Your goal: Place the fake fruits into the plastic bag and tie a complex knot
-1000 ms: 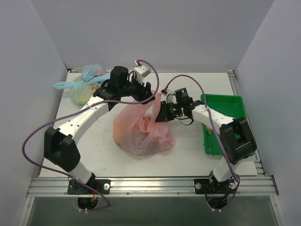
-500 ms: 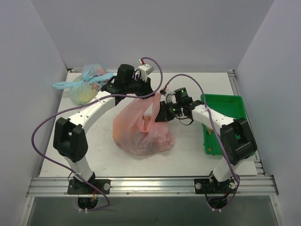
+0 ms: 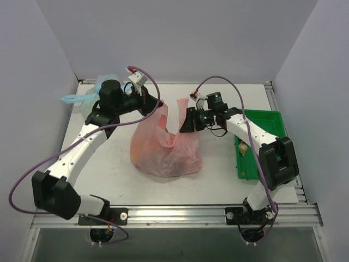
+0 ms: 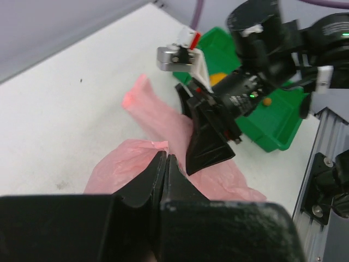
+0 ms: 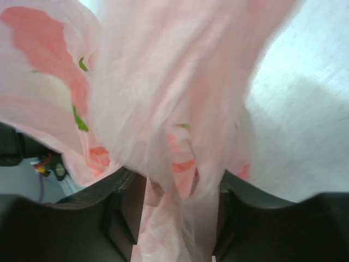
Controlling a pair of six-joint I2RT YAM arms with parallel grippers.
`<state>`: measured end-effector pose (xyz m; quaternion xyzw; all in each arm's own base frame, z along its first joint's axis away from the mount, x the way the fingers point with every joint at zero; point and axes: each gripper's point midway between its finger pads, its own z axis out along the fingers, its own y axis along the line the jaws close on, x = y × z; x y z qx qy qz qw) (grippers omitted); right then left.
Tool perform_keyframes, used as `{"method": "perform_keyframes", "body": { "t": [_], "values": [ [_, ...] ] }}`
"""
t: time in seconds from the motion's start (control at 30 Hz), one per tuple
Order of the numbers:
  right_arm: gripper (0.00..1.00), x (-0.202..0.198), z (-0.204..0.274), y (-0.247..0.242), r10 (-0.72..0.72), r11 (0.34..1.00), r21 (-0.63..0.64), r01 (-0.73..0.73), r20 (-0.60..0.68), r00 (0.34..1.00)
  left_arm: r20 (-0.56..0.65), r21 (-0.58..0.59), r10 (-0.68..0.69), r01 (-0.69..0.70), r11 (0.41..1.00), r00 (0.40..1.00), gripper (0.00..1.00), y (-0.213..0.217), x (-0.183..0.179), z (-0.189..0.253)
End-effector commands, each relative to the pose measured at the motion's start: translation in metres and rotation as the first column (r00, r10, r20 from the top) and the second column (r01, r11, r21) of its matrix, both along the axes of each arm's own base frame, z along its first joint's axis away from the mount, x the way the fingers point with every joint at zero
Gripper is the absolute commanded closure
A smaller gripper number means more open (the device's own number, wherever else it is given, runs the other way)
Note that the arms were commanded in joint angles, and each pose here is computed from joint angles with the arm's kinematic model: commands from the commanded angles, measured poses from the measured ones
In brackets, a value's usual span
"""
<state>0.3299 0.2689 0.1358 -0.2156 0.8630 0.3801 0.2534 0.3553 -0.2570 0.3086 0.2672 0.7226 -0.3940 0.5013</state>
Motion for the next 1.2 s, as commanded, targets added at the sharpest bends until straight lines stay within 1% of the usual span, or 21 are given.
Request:
{"method": "perform_keyframes", "body": {
  "t": [0.0,0.03,0.07,0.1,0.13,0.2,0.27,0.3,0.33,0.37,0.4,0.43,0.5,0.53,0.6,0.67,0.7,0.77,0.9,1.03,1.17],
  "values": [
    [0.54,0.008,0.046,0.002,0.006,0.998,0.057,-0.010,0.070,0.998,0.157,-0.101,-0.079,0.095,0.990,0.984,1.00,-0.004,-0.028,0.052],
    [0.46,0.008,0.055,0.002,0.012,0.998,0.066,-0.018,0.093,0.996,0.161,-0.108,-0.082,0.100,0.989,0.984,1.00,-0.004,-0.031,0.053],
    [0.41,0.009,0.072,0.002,0.011,0.996,0.081,-0.023,0.139,0.990,0.162,-0.115,-0.081,0.100,0.988,0.984,1.00,-0.002,-0.035,0.055],
    [0.33,0.010,0.082,0.001,0.006,0.996,0.085,-0.020,0.166,0.986,0.155,-0.115,-0.080,0.098,0.989,0.985,1.00,-0.001,-0.036,0.051],
    [0.29,0.010,0.096,-0.001,0.002,0.995,0.094,-0.022,0.210,0.978,0.160,-0.122,-0.074,0.094,0.988,0.984,1.00,0.000,-0.037,0.053],
    [0.25,0.012,0.117,-0.001,-0.005,0.993,0.112,-0.026,0.268,0.963,0.164,-0.125,-0.070,0.091,0.988,0.984,1.00,0.002,-0.041,0.053],
    [0.23,0.012,0.139,-0.002,-0.018,0.991,0.131,-0.027,0.331,0.943,0.167,-0.125,-0.064,0.086,0.988,0.984,1.00,0.004,-0.043,0.053],
    [0.16,0.013,0.150,-0.001,-0.028,0.988,0.150,-0.031,0.374,0.927,0.171,-0.125,-0.064,0.086,0.988,0.983,1.00,0.005,-0.045,0.054],
    [0.12,0.013,0.156,-0.001,-0.034,0.986,0.165,-0.035,0.397,0.917,0.164,-0.123,-0.061,0.082,0.989,0.985,1.00,0.006,-0.046,0.051],
    [0.11,0.008,0.166,0.000,-0.035,0.983,0.179,-0.046,0.426,0.904,0.161,-0.124,-0.064,0.085,0.989,0.985,1.00,0.006,-0.047,0.050],
    [0.05,0.012,0.178,0.004,-0.044,0.976,0.208,-0.066,0.486,0.873,0.166,-0.126,-0.064,0.085,0.988,0.984,1.00,0.007,-0.050,0.051],
    [0.02,0.010,0.186,0.007,-0.043,0.972,0.219,-0.083,0.516,0.856,0.160,-0.127,-0.062,0.083,0.988,0.985,1.00,0.007,-0.050,0.050],
    [0.01,0.000,0.203,0.020,-0.011,0.959,0.237,-0.155,0.577,0.816,0.161,-0.133,-0.061,0.083,0.988,0.985,1.00,0.008,-0.053,0.052],
    [0.00,-0.003,0.210,0.027,-0.002,0.953,0.247,-0.178,0.590,0.807,0.160,-0.137,-0.061,0.083,0.987,0.985,1.00,0.009,-0.054,0.052],
    [0.00,-0.011,0.219,0.044,0.017,0.934,0.276,-0.229,0.603,0.797,0.167,-0.144,-0.064,0.089,0.986,0.984,1.00,0.010,-0.058,0.056],
    [0.00,-0.012,0.219,0.057,0.025,0.923,0.290,-0.255,0.614,0.789,0.168,-0.155,-0.060,0.086,0.984,0.984,1.00,0.011,-0.061,0.060],
    [0.00,-0.018,0.218,0.067,0.043,0.914,0.293,-0.279,0.616,0.787,0.170,-0.160,-0.064,0.091,0.983,0.983,1.00,0.011,-0.063,0.061],
    [0.00,-0.014,0.219,0.077,0.031,0.908,0.307,-0.286,0.631,0.775,0.177,-0.170,-0.065,0.096,0.981,0.982,1.00,0.012,-0.066,0.065],
    [0.00,-0.013,0.215,0.093,0.038,0.892,0.330,-0.310,0.628,0.777,0.183,-0.177,-0.064,0.097,0.979,0.981,1.00,0.014,-0.072,0.069],
    [0.00,-0.030,0.205,0.111,0.098,0.865,0.340,-0.369,0.606,0.789,0.187,-0.180,-0.049,0.083,0.980,0.981,1.00,0.016,-0.071,0.071],
    [0.01,-0.048,0.186,0.124,0.155,0.852,0.331,-0.406,0.581,0.799,0.190,-0.190,-0.039,0.075,0.979,0.981,1.00,0.017,-0.070,0.074]
  ]
}}
